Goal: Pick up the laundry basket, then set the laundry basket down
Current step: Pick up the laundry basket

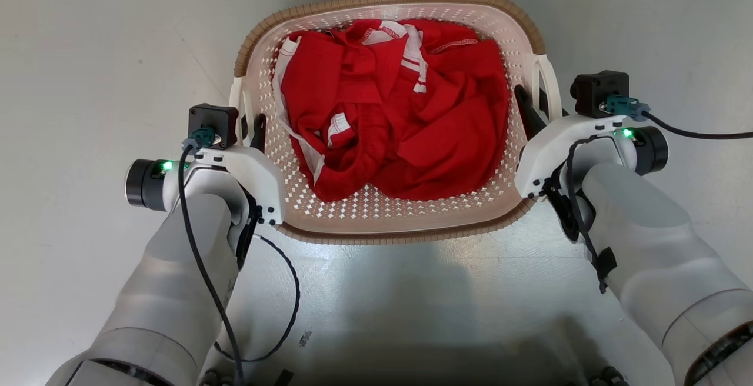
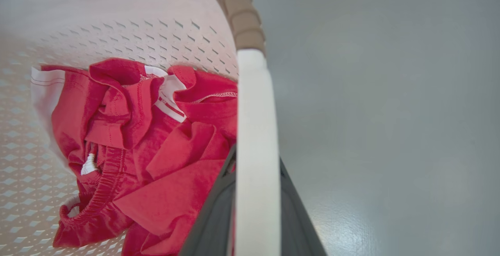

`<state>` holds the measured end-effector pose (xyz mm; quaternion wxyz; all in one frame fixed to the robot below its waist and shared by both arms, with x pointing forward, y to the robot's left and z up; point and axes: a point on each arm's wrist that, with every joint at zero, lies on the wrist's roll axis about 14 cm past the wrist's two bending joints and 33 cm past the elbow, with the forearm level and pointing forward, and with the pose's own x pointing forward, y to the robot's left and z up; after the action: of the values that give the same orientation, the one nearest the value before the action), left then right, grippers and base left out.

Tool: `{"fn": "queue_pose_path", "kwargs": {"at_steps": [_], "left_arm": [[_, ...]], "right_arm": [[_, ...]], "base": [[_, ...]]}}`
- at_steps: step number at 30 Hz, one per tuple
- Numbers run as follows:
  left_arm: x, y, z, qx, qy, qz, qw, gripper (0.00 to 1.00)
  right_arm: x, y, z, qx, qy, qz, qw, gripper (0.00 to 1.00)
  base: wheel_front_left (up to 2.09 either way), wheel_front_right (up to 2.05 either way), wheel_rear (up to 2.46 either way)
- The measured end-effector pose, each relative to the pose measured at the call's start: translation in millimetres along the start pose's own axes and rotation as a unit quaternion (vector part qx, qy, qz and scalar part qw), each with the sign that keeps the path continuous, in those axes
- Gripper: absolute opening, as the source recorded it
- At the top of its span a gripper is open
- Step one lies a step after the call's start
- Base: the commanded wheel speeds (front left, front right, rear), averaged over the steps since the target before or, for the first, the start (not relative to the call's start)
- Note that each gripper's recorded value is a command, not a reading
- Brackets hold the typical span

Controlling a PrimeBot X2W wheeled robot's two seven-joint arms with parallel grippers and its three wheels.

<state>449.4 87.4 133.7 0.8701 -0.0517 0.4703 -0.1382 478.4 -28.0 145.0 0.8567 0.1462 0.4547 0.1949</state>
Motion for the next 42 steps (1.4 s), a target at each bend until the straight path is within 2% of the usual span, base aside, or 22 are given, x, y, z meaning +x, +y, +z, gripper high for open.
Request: {"fn": "queue_pose_path", "kwargs": {"at_steps": [15, 20, 34, 42], "left_arm": [[-22.1, -18.5, 31.1, 0.051, -0.024, -0.014, 0.998, 0.00], [-36.4, -27.3, 40.9, 0.071, -0.024, -0.017, 0.997, 0.00], [-87.8, -53.8, 33.9, 0.107, 0.003, -0.025, 0.994, 0.00], [-120.7, -66.1, 32.4, 0.118, 0.003, -0.024, 0.993, 0.00]], "right_arm": [[-28.7, 4.4, 23.4, -0.005, -0.010, -0.017, 1.000, 0.00], [-49.1, 10.9, 24.9, -0.004, 0.002, -0.020, 1.000, 0.00], [-109.9, 30.3, 13.5, 0.009, 0.042, -0.032, 0.999, 0.00], [-144.9, 46.7, 14.3, 0.006, 0.042, -0.032, 0.999, 0.00]], "base": [[0.00, 0.00, 0.00], [0.00, 0.00, 0.00], [0.00, 0.00, 0.00], [0.00, 0.00, 0.00]]}}
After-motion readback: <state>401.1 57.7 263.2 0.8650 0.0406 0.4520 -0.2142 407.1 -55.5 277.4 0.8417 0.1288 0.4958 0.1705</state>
